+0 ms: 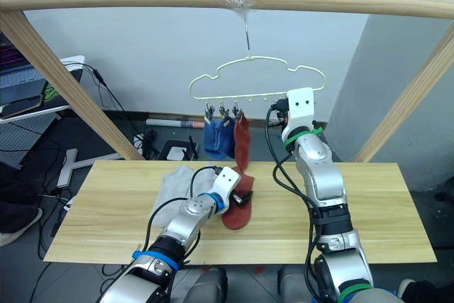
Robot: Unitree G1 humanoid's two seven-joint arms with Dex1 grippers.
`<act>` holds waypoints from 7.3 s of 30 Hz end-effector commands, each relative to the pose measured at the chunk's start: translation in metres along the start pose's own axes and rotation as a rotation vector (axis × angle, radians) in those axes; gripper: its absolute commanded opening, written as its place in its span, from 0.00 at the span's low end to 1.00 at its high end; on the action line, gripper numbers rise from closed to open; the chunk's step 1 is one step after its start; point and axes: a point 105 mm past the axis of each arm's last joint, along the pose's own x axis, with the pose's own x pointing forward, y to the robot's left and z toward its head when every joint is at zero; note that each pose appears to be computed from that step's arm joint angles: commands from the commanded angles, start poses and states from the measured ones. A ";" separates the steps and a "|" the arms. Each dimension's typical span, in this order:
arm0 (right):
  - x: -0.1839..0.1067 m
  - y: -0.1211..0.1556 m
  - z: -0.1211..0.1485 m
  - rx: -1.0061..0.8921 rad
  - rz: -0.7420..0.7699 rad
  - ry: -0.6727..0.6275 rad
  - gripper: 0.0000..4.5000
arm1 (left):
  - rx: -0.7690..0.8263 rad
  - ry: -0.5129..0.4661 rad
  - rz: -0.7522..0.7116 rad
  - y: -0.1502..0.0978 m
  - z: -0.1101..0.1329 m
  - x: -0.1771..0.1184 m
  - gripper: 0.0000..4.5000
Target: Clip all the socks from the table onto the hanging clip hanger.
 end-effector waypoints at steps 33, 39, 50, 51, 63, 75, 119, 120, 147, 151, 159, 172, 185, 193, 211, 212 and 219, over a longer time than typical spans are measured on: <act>-0.030 -0.044 0.006 0.680 0.067 0.479 0.00 | 0.523 -0.770 -0.145 -0.051 0.133 -0.072 0.00; -0.037 -0.040 0.004 0.683 0.073 0.506 0.00 | 0.502 -0.804 -0.135 -0.053 0.146 -0.069 0.00; -0.039 -0.032 0.004 0.698 0.083 0.495 0.00 | 0.500 -0.823 -0.132 -0.050 0.157 -0.063 0.00; -0.039 -0.032 0.004 0.697 0.086 0.494 0.00 | 0.502 -0.822 -0.130 -0.049 0.157 -0.062 0.00; -0.040 -0.029 0.015 0.740 0.143 0.441 0.52 | 0.503 -0.832 -0.121 -0.045 0.160 -0.060 0.00; -0.071 -0.041 0.049 0.602 0.272 0.268 1.00 | 0.431 -0.811 -0.124 -0.042 0.160 -0.054 0.19; -0.019 -0.020 0.008 -0.052 -0.121 -0.109 0.47 | 0.395 -0.725 0.002 0.027 0.169 -0.148 1.00; -0.016 -0.021 0.008 -0.051 -0.124 -0.109 0.47 | 0.396 -0.724 0.000 0.027 0.168 -0.148 1.00; -0.001 -0.012 0.018 -0.096 -0.105 -0.144 0.29 | 0.399 -0.742 -0.011 0.023 0.172 -0.152 1.00; 0.000 -0.010 0.019 -0.097 -0.101 -0.148 0.29 | 0.397 -0.745 -0.012 0.023 0.173 -0.152 1.00; 0.003 -0.011 0.024 -0.105 -0.103 -0.159 0.29 | 0.390 -0.757 -0.020 0.021 0.176 -0.154 1.00; 0.003 -0.012 0.020 -0.091 -0.103 -0.145 0.69 | 0.386 -0.760 -0.026 0.019 0.178 -0.154 1.00; 0.004 -0.012 0.020 -0.079 -0.103 -0.145 0.55 | 0.381 -0.759 -0.026 0.018 0.179 -0.153 1.00; 0.005 -0.011 0.019 -0.074 -0.107 -0.138 0.25 | 0.381 -0.759 -0.025 0.018 0.179 -0.154 1.00; 0.009 -0.008 0.016 -0.104 -0.107 -0.127 0.40 | 0.377 -0.754 -0.028 0.018 0.178 -0.154 1.00; 0.009 -0.008 0.016 -0.103 -0.108 -0.127 0.48 | 0.376 -0.754 -0.028 0.018 0.177 -0.154 1.00; 0.010 -0.007 0.016 -0.098 -0.108 -0.126 1.00 | 0.375 -0.753 -0.028 0.018 0.177 -0.154 1.00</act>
